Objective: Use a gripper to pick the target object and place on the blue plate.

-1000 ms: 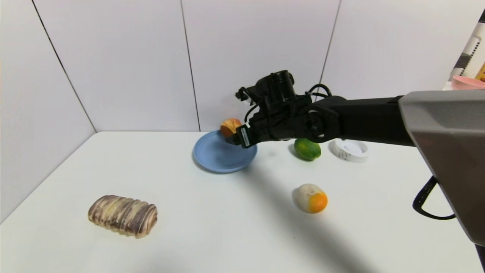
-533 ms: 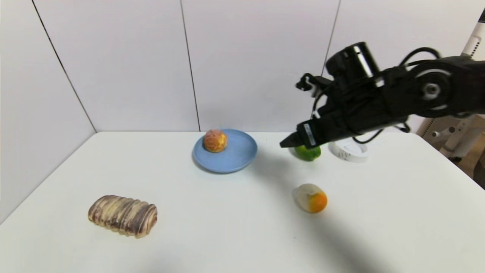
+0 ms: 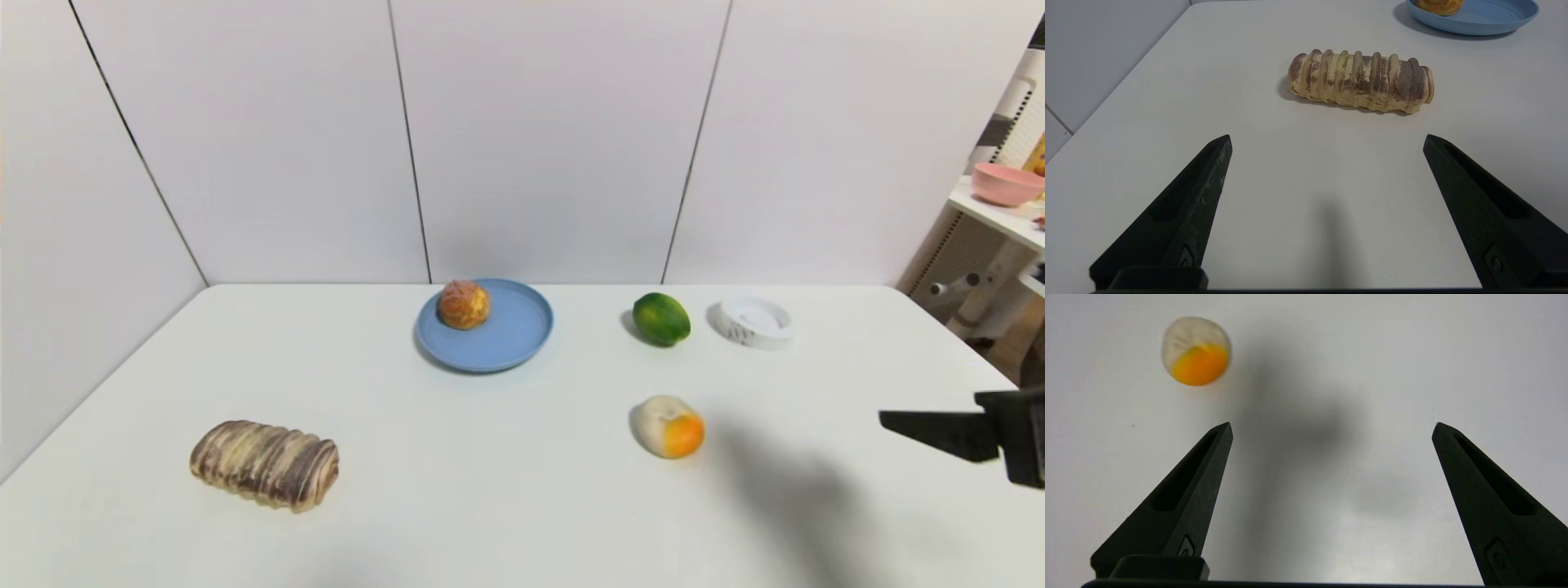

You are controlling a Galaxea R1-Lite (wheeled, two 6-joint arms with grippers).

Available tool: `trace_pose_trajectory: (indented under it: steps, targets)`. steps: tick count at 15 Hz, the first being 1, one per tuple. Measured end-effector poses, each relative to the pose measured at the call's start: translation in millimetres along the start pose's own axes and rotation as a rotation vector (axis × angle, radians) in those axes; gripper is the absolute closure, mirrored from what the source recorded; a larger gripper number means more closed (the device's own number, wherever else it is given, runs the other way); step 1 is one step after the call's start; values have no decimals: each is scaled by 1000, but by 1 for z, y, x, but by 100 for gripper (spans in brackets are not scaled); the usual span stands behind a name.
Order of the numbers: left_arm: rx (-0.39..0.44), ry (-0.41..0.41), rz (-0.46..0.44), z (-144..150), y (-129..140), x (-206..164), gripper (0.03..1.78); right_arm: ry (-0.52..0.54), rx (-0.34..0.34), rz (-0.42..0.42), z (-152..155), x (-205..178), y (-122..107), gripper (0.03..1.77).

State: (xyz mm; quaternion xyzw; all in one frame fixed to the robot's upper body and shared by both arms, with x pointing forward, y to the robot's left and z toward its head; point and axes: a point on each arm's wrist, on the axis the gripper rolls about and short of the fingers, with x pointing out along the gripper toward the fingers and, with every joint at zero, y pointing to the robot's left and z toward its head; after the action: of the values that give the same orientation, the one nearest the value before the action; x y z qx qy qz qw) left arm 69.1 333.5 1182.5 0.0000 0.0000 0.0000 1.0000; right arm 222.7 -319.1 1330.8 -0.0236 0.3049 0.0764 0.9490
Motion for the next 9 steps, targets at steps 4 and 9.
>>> trace_pose_trajectory:
  steps: [4, 9]
  targets:
    - [0, 0, 0, 0, 0, 0, 12, -310, 26, -79, -85, -34, -2, 11]
    - [0, 0, 0, 0, 0, 0, 12, -540, 9, -114, -172, -43, 5, 11]
